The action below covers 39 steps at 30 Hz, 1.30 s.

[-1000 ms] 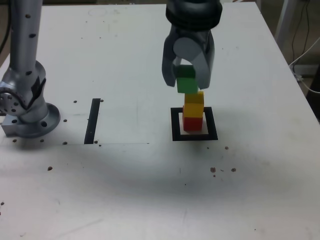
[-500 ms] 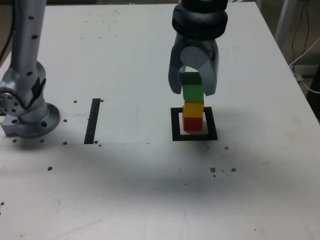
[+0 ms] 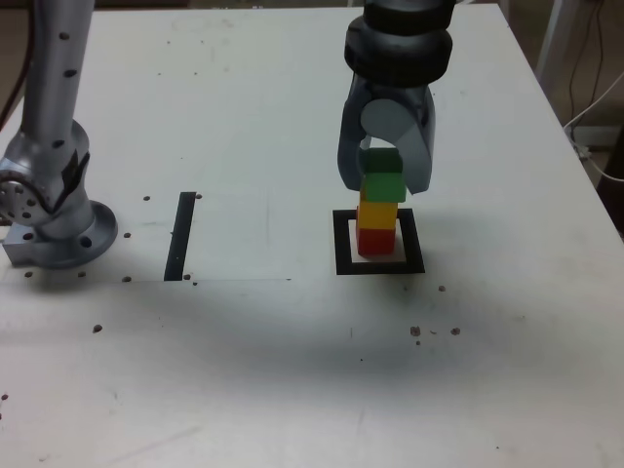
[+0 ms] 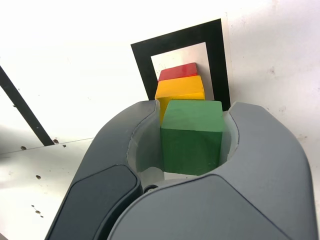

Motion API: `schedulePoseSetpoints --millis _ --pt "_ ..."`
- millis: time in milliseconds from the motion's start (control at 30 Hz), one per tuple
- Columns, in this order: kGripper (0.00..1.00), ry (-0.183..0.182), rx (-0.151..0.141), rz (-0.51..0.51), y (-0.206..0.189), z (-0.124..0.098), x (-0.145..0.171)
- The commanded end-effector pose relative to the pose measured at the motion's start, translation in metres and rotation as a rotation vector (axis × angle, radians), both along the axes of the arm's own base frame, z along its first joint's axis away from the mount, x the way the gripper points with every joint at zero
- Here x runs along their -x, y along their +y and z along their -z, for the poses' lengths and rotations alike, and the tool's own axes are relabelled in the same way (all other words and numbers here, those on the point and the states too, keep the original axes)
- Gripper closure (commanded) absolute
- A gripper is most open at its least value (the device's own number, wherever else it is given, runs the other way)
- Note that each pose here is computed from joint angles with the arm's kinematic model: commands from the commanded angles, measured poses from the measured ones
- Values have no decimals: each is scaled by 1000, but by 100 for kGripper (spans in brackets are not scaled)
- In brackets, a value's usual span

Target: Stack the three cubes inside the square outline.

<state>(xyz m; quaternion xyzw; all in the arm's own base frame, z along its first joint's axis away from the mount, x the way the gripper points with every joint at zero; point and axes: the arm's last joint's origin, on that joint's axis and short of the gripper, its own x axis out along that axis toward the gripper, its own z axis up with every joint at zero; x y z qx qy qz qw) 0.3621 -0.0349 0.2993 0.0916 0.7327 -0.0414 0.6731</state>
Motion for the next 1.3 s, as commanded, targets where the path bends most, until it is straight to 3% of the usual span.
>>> schedulePoseSetpoints --millis 0,567,767,1267 --pt "97 12 -6 -3 1 2 1" --pt "97 25 -30 0 3 -12 11" --pt "97 41 -40 1 3 -8 11" --pt "91 40 -44 -5 3 -2 7"
